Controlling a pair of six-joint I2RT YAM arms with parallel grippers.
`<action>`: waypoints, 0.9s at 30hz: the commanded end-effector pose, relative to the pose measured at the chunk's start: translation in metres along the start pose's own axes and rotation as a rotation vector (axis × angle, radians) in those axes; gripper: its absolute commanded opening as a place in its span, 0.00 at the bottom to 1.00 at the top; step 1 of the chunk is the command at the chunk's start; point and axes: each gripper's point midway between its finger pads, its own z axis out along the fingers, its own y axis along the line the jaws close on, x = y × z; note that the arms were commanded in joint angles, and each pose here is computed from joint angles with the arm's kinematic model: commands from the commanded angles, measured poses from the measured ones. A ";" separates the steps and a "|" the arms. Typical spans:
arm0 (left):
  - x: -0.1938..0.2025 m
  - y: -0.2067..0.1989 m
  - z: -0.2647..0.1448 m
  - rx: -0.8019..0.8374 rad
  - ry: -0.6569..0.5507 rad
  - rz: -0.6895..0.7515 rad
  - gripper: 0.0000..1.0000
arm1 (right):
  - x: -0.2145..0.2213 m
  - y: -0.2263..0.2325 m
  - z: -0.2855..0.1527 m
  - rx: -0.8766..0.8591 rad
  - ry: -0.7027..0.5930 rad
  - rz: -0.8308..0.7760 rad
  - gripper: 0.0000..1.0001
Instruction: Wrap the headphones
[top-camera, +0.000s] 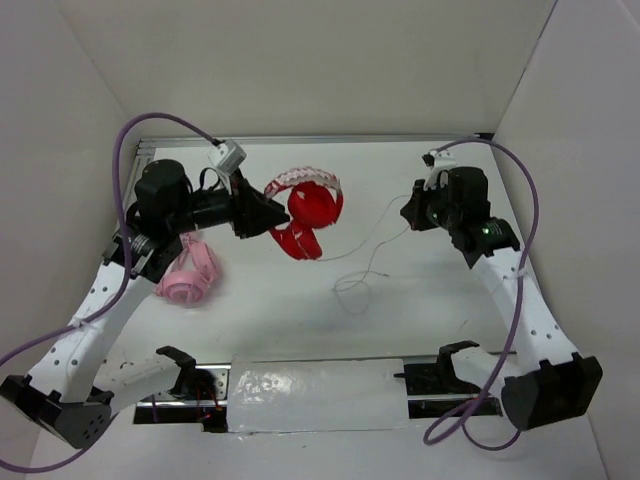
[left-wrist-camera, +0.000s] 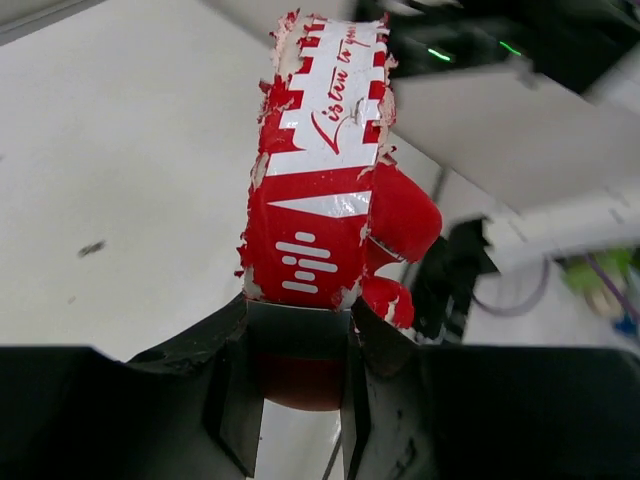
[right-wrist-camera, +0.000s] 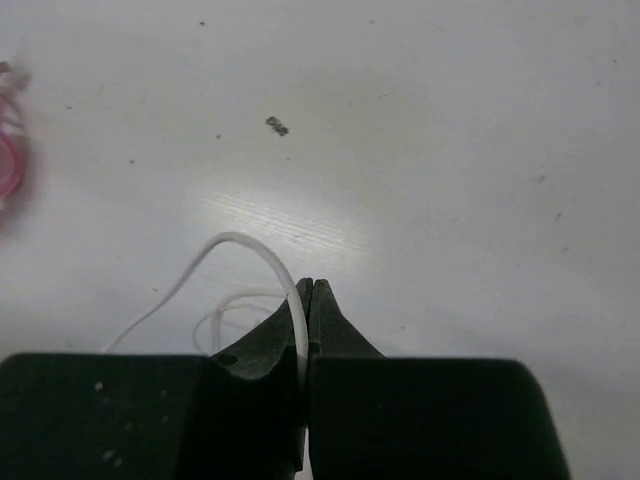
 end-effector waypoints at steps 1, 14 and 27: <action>0.005 -0.084 -0.031 0.493 0.002 0.268 0.00 | -0.041 -0.005 0.001 -0.044 -0.048 -0.133 0.00; 0.102 -0.097 0.043 0.476 0.280 0.261 0.00 | -0.150 -0.004 0.014 0.039 -0.030 -0.324 0.00; 0.167 0.046 0.116 -0.260 0.590 0.046 0.00 | -0.145 0.054 -0.021 0.077 -0.095 -0.449 0.00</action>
